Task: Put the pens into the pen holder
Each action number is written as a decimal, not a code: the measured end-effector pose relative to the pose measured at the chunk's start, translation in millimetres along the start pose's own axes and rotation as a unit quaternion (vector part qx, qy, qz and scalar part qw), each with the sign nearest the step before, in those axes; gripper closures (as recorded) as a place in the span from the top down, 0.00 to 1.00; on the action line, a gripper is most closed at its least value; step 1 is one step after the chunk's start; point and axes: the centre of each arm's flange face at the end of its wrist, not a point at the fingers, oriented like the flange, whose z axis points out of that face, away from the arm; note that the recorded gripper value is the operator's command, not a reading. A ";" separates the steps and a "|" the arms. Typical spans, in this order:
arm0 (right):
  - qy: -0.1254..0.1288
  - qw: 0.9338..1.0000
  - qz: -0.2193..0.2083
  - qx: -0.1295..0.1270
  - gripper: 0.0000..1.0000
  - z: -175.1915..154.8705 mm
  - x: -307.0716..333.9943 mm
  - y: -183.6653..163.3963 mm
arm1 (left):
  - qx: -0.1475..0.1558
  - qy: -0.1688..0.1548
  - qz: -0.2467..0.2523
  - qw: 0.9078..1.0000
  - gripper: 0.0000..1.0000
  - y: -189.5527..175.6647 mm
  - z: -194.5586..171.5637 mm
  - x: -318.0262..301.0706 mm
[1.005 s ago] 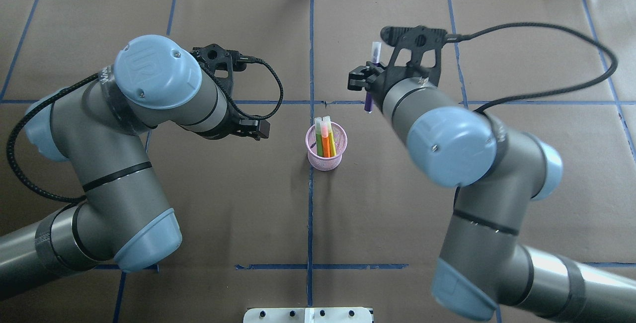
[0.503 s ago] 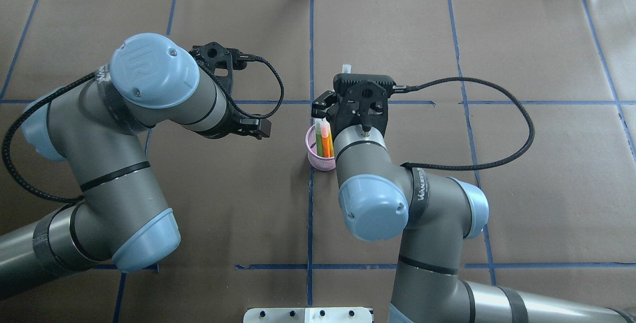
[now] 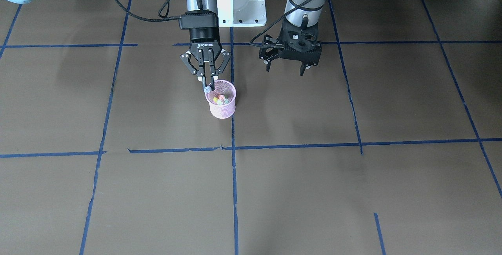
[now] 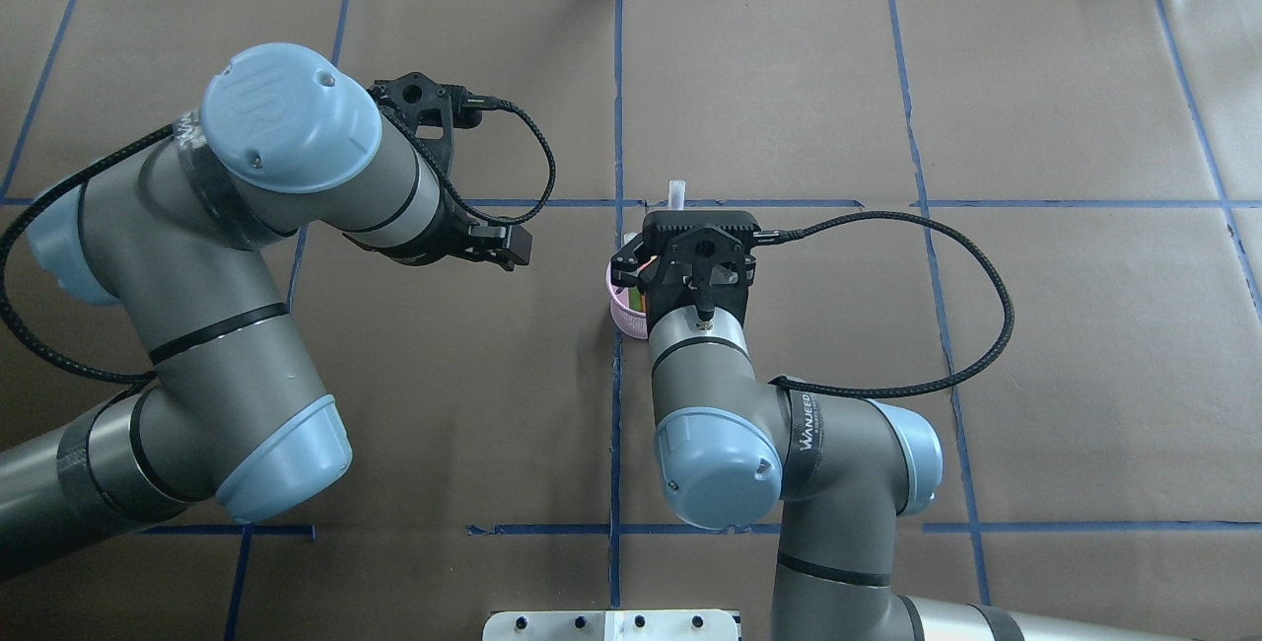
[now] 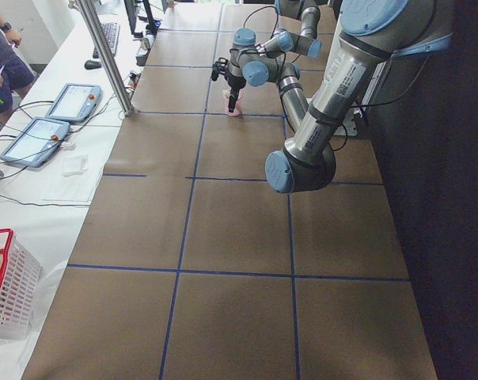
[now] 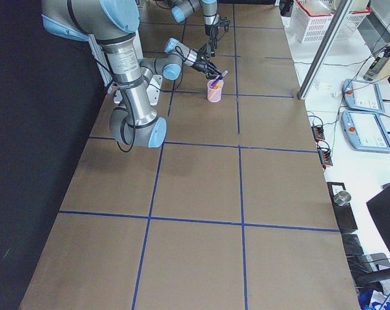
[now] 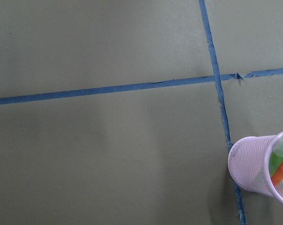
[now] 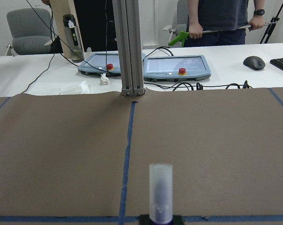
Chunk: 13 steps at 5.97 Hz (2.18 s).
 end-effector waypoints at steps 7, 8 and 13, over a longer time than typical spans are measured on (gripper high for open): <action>-0.022 0.986 0.056 -0.158 1.00 11.0 9.1 -49.1 | -0.002 0.001 -0.006 1.000 1.00 -5.0 -6.0 -5.5; -0.009 0.973 0.056 -0.224 1.00 16.1 30.6 -82.2 | -0.012 0.000 -0.008 1.000 1.00 -13.5 -8.9 -16.2; -0.030 0.907 -0.076 -0.413 1.00 62.8 271.9 -236.9 | -0.075 -0.059 0.102 0.990 1.00 -106.2 -52.7 -235.4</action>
